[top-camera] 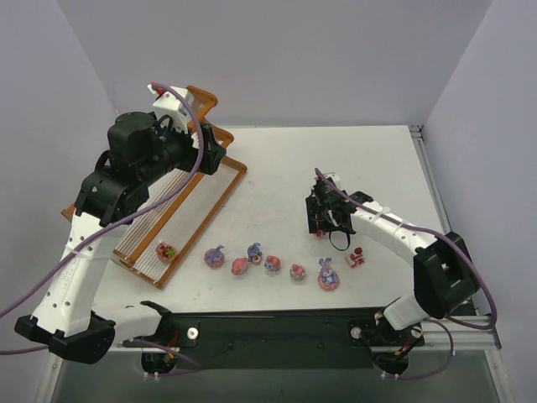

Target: Place and organize the plastic toys onto the shelf

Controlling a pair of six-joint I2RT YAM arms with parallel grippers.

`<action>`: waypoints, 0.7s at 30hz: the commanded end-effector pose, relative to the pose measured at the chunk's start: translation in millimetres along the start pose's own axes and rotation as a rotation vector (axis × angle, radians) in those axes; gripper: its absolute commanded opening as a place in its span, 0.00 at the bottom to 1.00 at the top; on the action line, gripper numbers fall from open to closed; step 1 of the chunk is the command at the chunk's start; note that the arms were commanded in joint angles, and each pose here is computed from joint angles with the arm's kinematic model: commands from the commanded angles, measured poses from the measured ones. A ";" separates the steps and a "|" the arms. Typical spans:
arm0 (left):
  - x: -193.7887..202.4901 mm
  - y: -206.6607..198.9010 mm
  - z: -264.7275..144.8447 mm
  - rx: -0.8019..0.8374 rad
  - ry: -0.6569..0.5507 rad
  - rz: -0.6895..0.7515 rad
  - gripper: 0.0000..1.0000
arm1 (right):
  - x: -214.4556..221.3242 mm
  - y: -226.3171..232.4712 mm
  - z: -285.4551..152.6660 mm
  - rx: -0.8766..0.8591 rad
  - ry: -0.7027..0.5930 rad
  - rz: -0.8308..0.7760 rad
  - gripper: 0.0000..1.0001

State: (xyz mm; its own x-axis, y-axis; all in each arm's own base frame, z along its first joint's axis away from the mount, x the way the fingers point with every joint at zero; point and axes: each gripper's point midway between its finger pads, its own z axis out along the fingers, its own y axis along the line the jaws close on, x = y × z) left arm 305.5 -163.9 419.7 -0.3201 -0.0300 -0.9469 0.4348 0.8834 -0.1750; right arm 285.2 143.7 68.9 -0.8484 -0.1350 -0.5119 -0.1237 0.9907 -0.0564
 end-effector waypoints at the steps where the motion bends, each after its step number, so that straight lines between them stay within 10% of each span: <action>1: -16.5 -4.1 -8.8 0.011 -0.061 0.013 0.97 | -17.0 10.0 14.8 -0.055 -0.049 -0.031 0.63; 21: -9.2 -2.9 -5.6 0.010 -0.038 0.018 0.97 | -7.8 1.1 43.3 -0.012 -0.001 -0.023 0.57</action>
State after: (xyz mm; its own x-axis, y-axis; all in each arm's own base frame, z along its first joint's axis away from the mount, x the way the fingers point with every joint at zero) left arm 305.5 -163.8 419.2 -0.3214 -0.0278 -0.9465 0.4346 0.8838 -0.1735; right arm 312.6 149.3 29.7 -0.8532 -0.1639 -0.4951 -0.1574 0.9860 -0.0551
